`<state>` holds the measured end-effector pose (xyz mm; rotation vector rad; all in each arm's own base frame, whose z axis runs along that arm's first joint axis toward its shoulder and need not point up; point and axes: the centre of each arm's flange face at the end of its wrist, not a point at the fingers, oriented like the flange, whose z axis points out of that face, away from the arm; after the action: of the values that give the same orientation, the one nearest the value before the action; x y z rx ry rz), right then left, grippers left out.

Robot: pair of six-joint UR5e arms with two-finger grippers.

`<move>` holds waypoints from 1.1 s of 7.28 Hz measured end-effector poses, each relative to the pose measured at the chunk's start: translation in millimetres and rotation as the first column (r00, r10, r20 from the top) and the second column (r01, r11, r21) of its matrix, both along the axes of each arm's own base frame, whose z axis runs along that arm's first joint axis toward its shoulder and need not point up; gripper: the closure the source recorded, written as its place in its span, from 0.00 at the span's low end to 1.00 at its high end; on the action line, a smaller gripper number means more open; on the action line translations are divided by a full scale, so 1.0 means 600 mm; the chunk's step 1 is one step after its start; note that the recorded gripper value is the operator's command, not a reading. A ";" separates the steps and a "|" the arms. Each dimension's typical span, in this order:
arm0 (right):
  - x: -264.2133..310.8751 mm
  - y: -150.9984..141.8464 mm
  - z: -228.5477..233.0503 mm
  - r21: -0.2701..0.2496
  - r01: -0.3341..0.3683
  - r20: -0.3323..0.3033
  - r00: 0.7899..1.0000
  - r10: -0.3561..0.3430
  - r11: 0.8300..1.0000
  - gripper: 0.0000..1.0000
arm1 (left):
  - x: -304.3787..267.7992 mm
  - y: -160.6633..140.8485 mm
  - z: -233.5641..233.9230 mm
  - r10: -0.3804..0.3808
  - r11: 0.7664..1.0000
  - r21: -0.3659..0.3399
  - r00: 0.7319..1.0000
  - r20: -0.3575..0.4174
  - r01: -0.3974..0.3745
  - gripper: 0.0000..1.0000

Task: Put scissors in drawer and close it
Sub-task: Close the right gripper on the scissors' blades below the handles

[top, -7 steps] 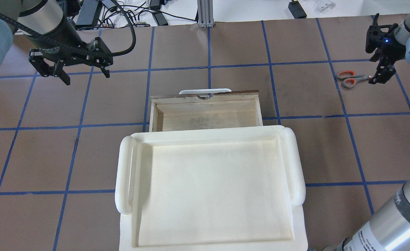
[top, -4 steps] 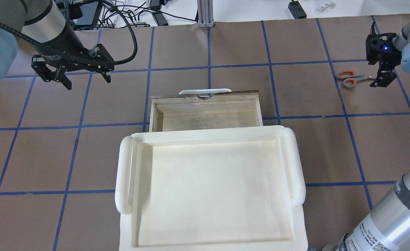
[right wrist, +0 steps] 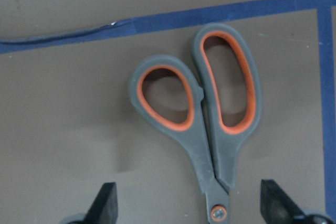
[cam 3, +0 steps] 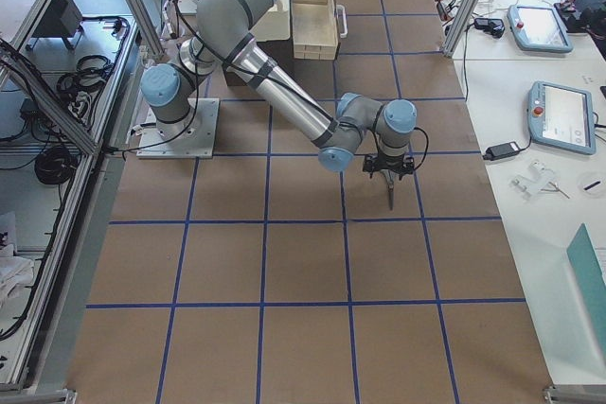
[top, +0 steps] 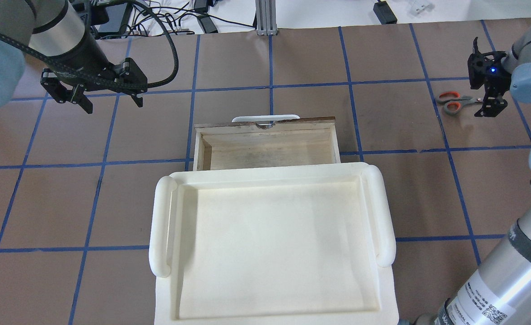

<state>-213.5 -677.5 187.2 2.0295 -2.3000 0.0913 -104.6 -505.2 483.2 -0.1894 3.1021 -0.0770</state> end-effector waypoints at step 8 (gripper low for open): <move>-0.005 -0.012 -0.031 0.008 0.008 0.005 1.000 -0.008 1.000 1.00 | -0.003 0.002 -0.005 0.036 0.999 -0.002 0.999 -0.007 -0.036 0.00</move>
<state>-216.6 -684.4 168.7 2.0254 -2.3150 0.0876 -106.6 -504.3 480.5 -0.2457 3.1043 -0.0793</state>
